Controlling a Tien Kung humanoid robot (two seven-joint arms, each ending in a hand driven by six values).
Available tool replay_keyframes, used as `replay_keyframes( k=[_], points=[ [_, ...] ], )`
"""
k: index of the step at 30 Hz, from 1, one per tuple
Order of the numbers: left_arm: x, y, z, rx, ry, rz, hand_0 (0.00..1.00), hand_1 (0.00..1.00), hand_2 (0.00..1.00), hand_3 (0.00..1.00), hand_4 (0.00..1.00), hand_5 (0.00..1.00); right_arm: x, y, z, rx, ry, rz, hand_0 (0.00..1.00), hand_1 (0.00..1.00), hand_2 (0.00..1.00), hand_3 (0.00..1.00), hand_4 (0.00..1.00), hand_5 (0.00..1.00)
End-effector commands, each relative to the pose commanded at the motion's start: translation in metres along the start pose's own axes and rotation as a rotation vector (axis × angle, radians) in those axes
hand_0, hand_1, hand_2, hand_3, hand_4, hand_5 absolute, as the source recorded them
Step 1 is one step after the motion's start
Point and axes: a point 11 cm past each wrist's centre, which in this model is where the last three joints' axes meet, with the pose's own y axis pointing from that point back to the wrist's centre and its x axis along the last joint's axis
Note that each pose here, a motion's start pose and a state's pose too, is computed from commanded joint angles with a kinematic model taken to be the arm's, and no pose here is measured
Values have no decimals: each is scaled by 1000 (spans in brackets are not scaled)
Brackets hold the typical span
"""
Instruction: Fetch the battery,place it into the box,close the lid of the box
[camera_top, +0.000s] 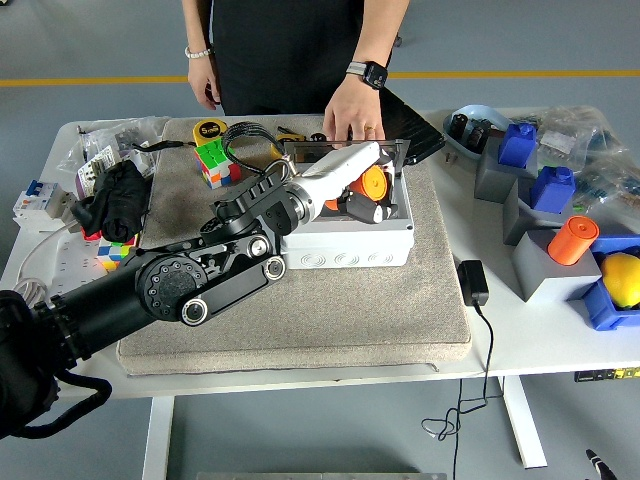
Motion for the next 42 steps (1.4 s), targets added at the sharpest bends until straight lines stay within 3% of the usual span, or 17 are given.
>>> replay_keyframes(
  k=[4,5,10,11,16,17,22,23,28,29,34,35,40,42],
  points=[
    [3,-3,-11,41,-19,-5,216,171,145,209,83,2,1,0,0,-2,6,1,726,665,653,599,998,613],
    [3,-4,-13,48,-20,-5,235,276,193,224,258,2,1,0,0,-2,7,1,725,665,653,599,998,613],
    [3,-5,-22,69,-18,-5,235,276,193,224,258,2,2,0,0,-3,9,4,725,665,653,599,998,613],
    [3,-5,-23,72,-20,-5,271,338,269,271,587,2,2,0,0,-3,9,4,726,665,653,599,998,613],
    [3,-5,-24,69,-9,-2,271,338,269,271,587,2,2,0,-1,0,13,5,726,665,653,599,998,613],
    [3,-5,-24,66,-6,0,324,461,423,447,753,2,2,0,-1,1,13,5,726,665,653,599,998,613],
    [2,-5,-26,69,1,-7,324,461,423,447,753,2,2,0,0,1,15,5,726,665,653,599,998,613],
    [1,-5,-26,69,3,-9,440,531,501,561,764,2,1,0,0,1,15,5,726,665,653,599,998,614],
    [-2,-4,-27,65,7,-18,440,531,501,561,764,2,2,0,1,-2,11,4,726,665,653,599,998,614],
    [-2,-4,-26,62,6,-20,492,654,576,622,998,25,2,0,2,-2,10,4,726,665,653,599,998,614],
    [-1,-4,-19,29,19,-19,492,654,576,622,998,25,2,0,2,-2,7,6,726,665,653,599,998,614],
    [-1,-4,-18,27,20,-19,524,684,648,706,998,366,2,0,2,-2,7,6,726,665,653,599,998,614],
    [3,-1,-3,-26,84,-8,524,684,648,706,998,366,1,0,3,-1,1,4,726,665,653,599,998,614],
    [6,2,7,-63,135,1,475,650,614,688,998,415,0,0,3,-1,0,2,726,665,653,599,998,614]
  ],
)
